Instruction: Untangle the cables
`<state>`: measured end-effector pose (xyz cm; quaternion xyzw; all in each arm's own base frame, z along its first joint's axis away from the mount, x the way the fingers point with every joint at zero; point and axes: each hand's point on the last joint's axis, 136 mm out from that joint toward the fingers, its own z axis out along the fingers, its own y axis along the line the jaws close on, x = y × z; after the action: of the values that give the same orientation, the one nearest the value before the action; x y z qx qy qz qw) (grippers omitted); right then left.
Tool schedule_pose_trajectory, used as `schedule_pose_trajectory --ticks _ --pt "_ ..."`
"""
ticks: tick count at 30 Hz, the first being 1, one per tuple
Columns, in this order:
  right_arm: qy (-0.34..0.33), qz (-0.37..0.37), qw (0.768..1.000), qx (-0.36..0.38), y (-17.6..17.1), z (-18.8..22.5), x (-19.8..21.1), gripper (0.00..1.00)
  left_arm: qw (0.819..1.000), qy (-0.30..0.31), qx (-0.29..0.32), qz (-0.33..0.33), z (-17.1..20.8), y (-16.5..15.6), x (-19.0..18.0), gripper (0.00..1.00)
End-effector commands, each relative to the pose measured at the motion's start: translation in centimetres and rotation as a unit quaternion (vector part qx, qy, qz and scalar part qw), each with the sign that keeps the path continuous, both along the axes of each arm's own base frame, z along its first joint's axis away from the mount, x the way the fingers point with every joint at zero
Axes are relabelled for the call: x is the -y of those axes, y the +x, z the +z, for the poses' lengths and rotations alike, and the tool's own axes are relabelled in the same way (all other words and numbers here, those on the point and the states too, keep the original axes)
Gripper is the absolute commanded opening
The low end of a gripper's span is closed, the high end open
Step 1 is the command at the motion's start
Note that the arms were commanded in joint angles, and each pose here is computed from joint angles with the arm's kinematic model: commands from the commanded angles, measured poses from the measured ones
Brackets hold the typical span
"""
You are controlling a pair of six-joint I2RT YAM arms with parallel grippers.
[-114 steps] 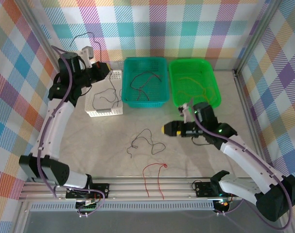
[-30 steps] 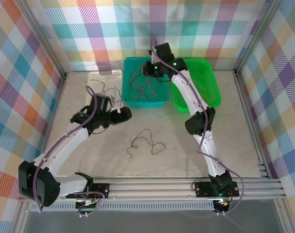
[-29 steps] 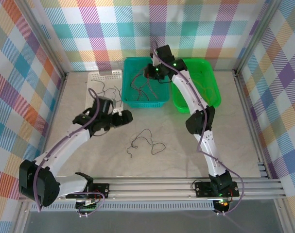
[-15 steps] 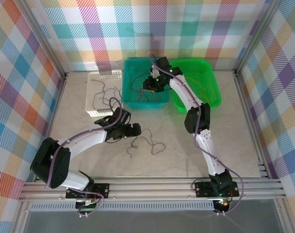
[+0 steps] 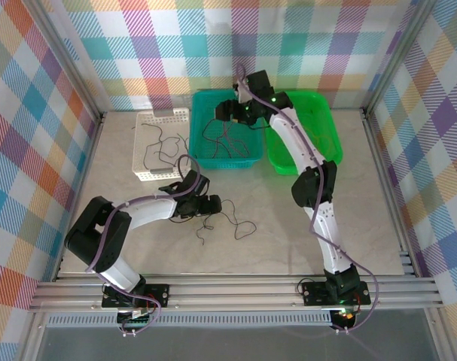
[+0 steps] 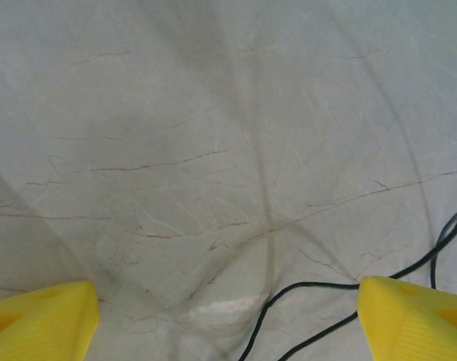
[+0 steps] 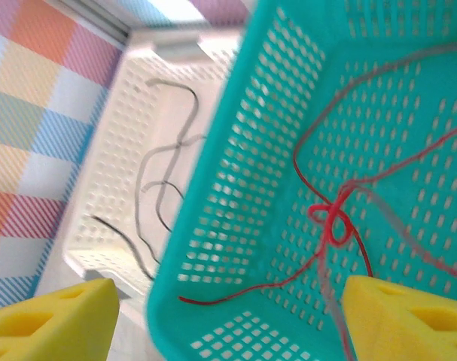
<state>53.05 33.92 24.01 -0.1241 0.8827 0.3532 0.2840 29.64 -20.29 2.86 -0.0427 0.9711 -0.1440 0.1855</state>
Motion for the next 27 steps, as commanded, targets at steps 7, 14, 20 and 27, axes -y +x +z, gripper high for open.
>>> schedule_pose_trajectory --ticks 7,14,20,27 --pt "-0.014 -0.002 0.997 0.072 -1.5 6.2 1.6 0.80 0.999 -0.020 -0.013 -0.037 -2.8 0.6 3.4 0.60" --pt "-0.015 0.012 0.996 0.088 -4.6 9.7 2.8 0.80 0.997 -0.051 -0.010 -0.051 -2.7 0.4 4.4 0.48" --pt "-0.028 -0.003 0.989 0.145 -7.0 11.5 5.0 0.82 0.988 -0.123 0.052 -0.075 2.3 0.5 6.7 0.81" --pt "-0.034 0.001 0.989 0.144 -9.9 11.4 6.4 0.82 0.988 -0.095 0.053 -0.112 2.9 1.1 7.8 0.86"
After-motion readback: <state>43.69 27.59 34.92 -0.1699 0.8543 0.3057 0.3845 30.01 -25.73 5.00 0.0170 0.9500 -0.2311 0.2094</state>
